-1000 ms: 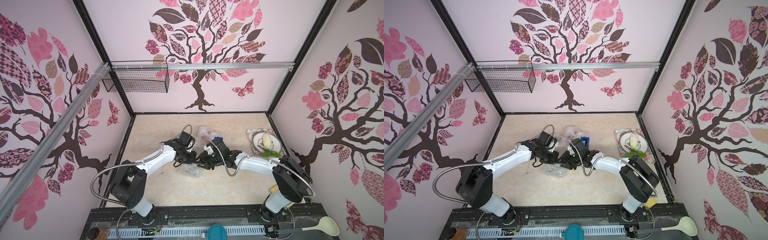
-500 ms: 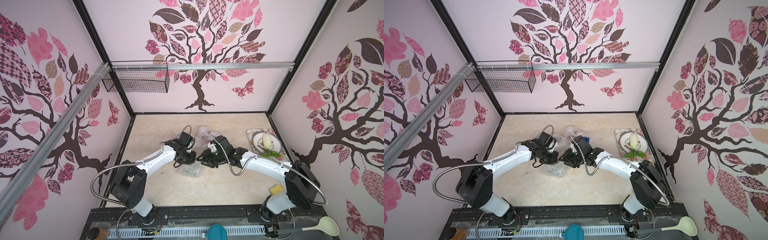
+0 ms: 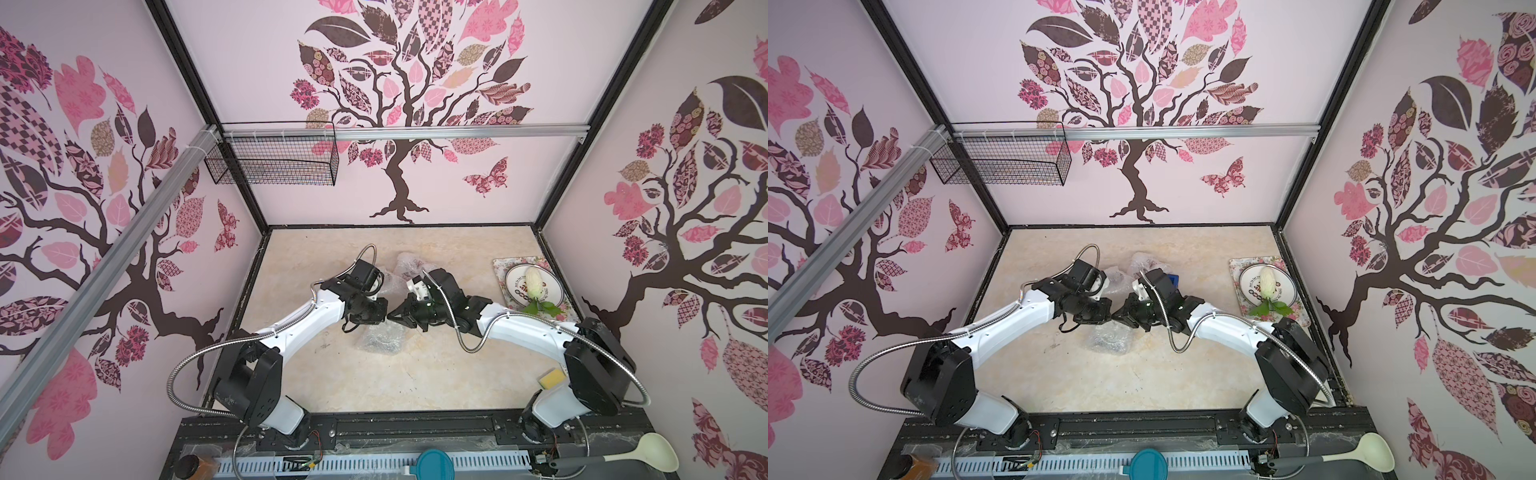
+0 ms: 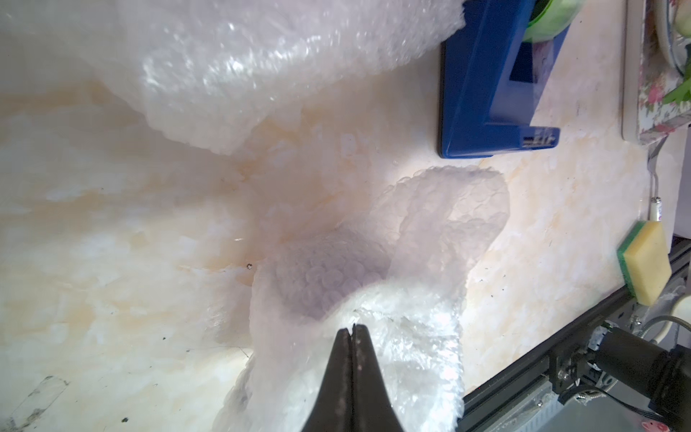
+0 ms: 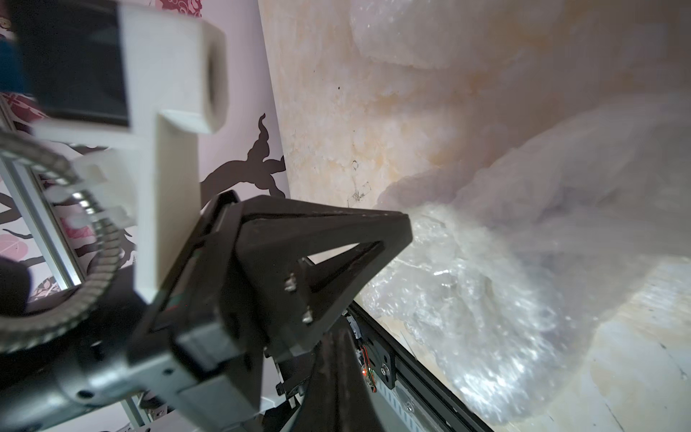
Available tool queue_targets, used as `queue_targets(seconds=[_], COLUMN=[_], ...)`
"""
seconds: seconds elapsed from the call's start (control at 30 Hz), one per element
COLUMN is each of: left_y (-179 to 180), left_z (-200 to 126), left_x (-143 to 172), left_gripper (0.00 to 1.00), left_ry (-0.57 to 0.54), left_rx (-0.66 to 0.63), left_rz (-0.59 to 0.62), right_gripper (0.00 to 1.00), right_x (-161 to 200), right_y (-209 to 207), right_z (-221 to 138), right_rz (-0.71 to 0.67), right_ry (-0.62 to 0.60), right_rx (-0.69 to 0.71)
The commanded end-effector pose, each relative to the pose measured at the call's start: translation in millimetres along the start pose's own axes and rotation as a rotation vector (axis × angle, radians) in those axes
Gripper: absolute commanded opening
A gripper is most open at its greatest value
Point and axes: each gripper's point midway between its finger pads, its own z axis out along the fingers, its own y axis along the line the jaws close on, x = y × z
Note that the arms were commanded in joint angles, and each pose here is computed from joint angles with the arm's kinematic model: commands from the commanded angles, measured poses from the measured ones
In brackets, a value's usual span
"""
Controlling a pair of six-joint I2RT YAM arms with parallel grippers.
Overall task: Wrap mugs in bubble wrap
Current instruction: Stick the tape on the bubble wrap.
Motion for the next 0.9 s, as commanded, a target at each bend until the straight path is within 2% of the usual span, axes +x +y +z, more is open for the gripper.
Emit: queue_targets(seconds=[0.0,0.2,0.43,0.57,0.77,0.87], left_y=[-5,1,-3,1,12,21], left_z=[-14,-28,-64,-79,-86,-90], left_x=[-16,-28,-44,-39,-24,-19], left_gripper=[0.0,0.0,0.0,0.0,0.0,0.0], left_ry=[-0.059,-0.116,-0.184,-0.209,-0.222,-0.229], left_rx=[-0.001,-0.022,-0.015,-0.013,-0.025,-0.047], left_rz=[0.004,-0.023,-0.037,-0.052,-0.069,-0.084], right_gripper=[0.0,0.0,0.0,0.0,0.0,0.0], right_x=[2,4,3,-1,-11,-15], right_y=[-1,-18,-44,-61,-79,-65], right_z=[12,21,38,49,54,49], right_rz=[0.006,0.026,0.046,0.052,0.028,-0.007], right_ry=[0.034,0.05,0.073,0.07,0.041,0.022], right_rx=[-0.013,0.018,0.076,0.118,0.247,0.237])
